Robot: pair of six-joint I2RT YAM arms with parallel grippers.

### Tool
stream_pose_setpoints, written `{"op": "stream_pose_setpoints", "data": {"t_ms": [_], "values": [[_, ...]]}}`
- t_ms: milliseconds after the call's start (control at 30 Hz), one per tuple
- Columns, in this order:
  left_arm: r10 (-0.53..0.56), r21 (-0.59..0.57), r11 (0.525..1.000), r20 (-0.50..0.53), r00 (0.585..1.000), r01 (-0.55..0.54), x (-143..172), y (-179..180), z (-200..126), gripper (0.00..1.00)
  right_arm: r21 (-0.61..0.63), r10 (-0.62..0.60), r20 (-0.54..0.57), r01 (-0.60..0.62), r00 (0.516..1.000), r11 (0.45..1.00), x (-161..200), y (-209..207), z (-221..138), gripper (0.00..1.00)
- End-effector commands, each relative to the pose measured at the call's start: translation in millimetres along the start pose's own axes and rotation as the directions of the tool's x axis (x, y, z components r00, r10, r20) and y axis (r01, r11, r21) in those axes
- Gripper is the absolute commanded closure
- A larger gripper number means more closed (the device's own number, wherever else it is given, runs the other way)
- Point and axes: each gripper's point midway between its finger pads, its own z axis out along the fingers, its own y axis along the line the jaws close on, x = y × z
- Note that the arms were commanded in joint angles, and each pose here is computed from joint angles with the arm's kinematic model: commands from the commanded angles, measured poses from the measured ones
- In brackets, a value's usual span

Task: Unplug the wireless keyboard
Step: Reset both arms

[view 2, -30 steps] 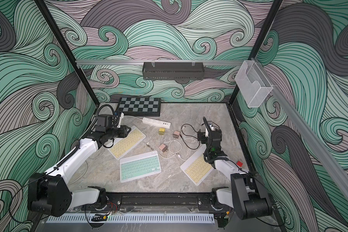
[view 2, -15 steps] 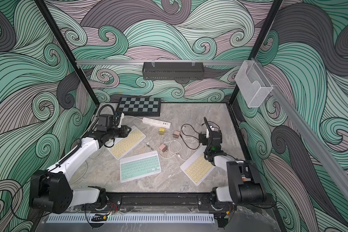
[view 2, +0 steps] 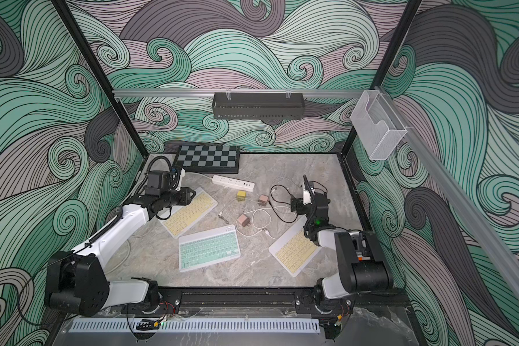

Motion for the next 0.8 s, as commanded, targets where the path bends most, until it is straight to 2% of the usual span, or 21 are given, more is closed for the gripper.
{"op": "stream_pose_setpoints", "data": {"t_ms": [0,67,200,300,467,567,600,633,767], "values": [[0.001,-0.008,1.000,0.007,1.000,0.000,-1,0,2,0.60,-0.040,-0.016,0.053,0.018,0.998,0.999,-3,5,-1,0.01],[0.001,-0.011,1.000,0.016,1.000,-0.001,-2,1,1,0.60,-0.037,-0.016,0.064,0.018,0.998,0.999,-4,5,-1,0.01],[0.016,-0.042,0.999,0.056,0.998,-0.013,-5,6,-3,0.50,-0.040,-0.008,0.056,0.010,0.998,0.999,-2,4,0,0.01],[0.025,-0.069,0.997,0.101,0.995,-0.018,-8,10,-9,0.42,0.013,0.019,0.057,-0.019,0.998,1.000,-1,-7,1,0.01],[0.056,-0.127,0.991,0.224,0.973,-0.028,-15,18,-29,0.20,0.012,0.017,0.054,-0.018,0.998,1.000,-1,-6,1,0.01],[0.074,-0.207,0.978,0.306,0.949,-0.010,-16,32,-44,0.16,0.012,0.018,0.055,-0.019,0.998,1.000,-1,-7,1,0.01],[0.079,-0.228,0.974,0.329,0.941,-0.002,-16,36,-48,0.06,0.010,0.017,0.054,-0.018,0.998,1.000,-1,-6,1,0.01],[0.078,-0.252,0.968,0.349,0.934,0.013,-14,41,-51,0.02,0.011,0.017,0.054,-0.018,0.998,1.000,-1,-6,1,0.01],[0.069,-0.359,0.929,0.406,0.911,0.090,3,67,-61,0.01,0.011,0.018,0.053,-0.018,0.998,1.000,-1,-6,1,0.01]]}}
